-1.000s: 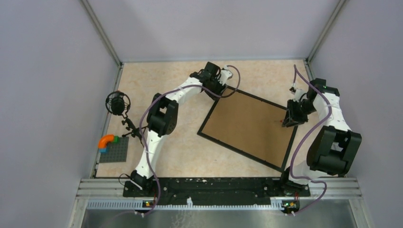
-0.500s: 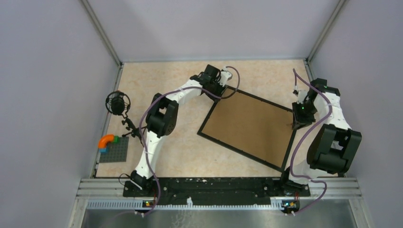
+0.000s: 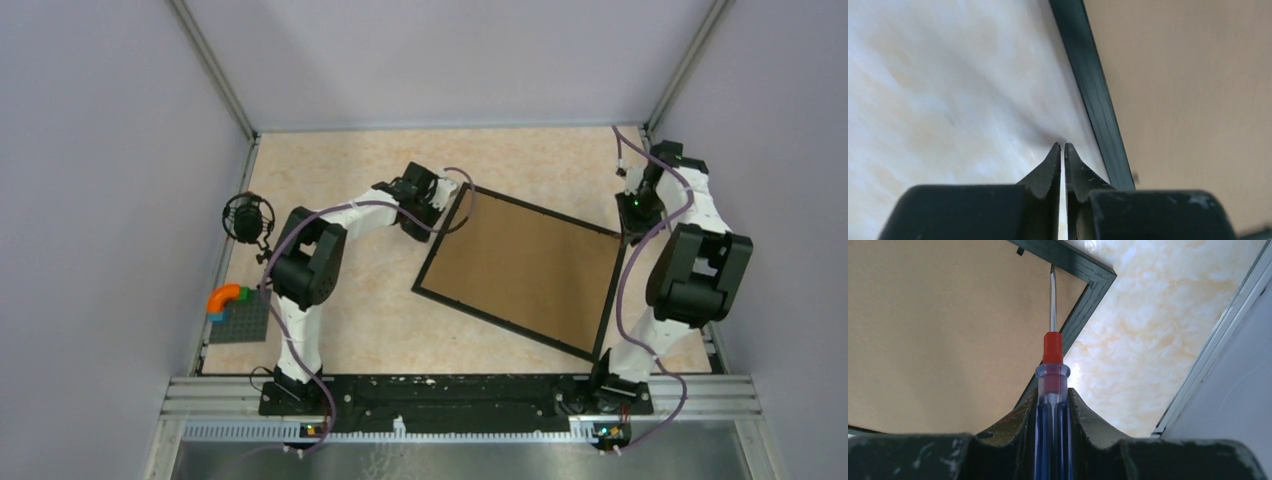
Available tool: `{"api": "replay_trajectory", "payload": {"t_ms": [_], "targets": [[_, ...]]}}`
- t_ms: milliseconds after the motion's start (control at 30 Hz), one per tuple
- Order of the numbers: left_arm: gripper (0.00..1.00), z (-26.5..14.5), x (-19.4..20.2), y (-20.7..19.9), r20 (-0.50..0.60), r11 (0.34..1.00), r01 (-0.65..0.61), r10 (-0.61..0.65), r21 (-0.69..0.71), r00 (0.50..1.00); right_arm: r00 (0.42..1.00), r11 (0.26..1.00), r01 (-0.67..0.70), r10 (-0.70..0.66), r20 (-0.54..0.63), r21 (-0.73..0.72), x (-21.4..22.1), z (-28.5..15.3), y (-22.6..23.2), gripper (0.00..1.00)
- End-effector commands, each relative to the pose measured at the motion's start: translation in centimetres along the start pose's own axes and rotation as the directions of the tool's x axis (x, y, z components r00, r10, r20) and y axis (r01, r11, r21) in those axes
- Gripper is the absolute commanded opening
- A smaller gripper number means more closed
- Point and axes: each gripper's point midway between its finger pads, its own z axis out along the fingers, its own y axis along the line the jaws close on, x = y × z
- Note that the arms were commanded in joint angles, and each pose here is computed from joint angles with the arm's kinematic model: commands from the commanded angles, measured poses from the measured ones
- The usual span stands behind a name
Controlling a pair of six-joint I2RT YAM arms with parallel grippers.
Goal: Take the photo out of the frame
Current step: Adjust the photo frame at the center of the board.
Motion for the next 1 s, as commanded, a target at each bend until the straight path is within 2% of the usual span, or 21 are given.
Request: {"api": "replay_trajectory", "payload": {"t_ms": [0,67,167,233,300,400,433,467,567,700,833,967], "targets": [[0.11,-2.9,9.6,-3.7,-0.239,0.988,0.088,-0.056,0.125,0.969,0.995,0.998,0.058,-0.058,0.076,0.0,-5.0,1.2,1.2,0.0],[0.17,-4.7,9.6,-5.1,-0.211,0.977,0.073,-0.03,0.199,0.977,0.991,0.996,0.092,-0.091,0.096,-0.004,-6.8,1.6,2.2,0.0],[0.41,-7.2,6.5,-5.3,-0.061,0.972,-0.057,0.073,0.23,0.995,0.988,0.994,0.105,-0.101,0.115,-0.028,-9.0,1.6,3.1,0.0],[0.6,-8.2,2.6,-4.4,0.056,0.965,-0.171,0.163,0.198,0.985,0.988,0.993,0.102,-0.095,0.123,-0.055,-9.7,1.2,3.5,0.0],[0.77,-8.8,-1.1,-4.1,0.143,0.933,-0.304,0.279,0.195,0.95,0.985,0.99,0.116,-0.105,0.135,-0.074,-10.1,0.8,3.9,0.0],[0.92,-7.9,-5.9,-3.9,0.233,0.85,-0.481,0.433,0.216,0.871,0.983,0.985,0.129,-0.112,0.146,-0.113,-10.1,-0.2,4.6,0.0],[0.94,-7.4,-7.1,-4.0,0.246,0.818,-0.521,0.467,0.244,0.849,0.983,0.983,0.125,-0.105,0.148,-0.134,-9.9,-0.8,5.0,0.0],[0.94,-7.8,-10.0,-4.1,0.298,0.781,-0.58,0.511,0.231,0.807,0.983,0.98,0.126,-0.102,0.154,-0.157,-9.6,-1.5,5.5,0.0],[0.95,-3.8,-12.5,-3.4,0.307,0.742,-0.625,0.552,0.243,0.775,0.98,0.973,0.121,-0.085,0.182,-0.195,-8.6,-4.0,6.6,0.0],[0.93,-0.9,-14.5,-3.1,0.367,0.739,-0.637,0.542,0.222,0.756,0.983,0.97,0.096,-0.056,0.177,-0.225,-5.5,-6.1,7.7,0.0],[0.92,1.4,-16.5,-1.5,0.437,0.778,-0.619,0.525,0.101,0.731,0.991,0.975,0.066,-0.039,0.13,-0.212,-1.2,-5.9,7.6,0.0],[0.92,2.3,-18.6,-0.6,0.509,0.78,-0.621,0.503,0.082,0.699,0.997,0.978,0.029,-0.012,0.08,-0.206,2.6,-5.4,7.1,0.0]]}}
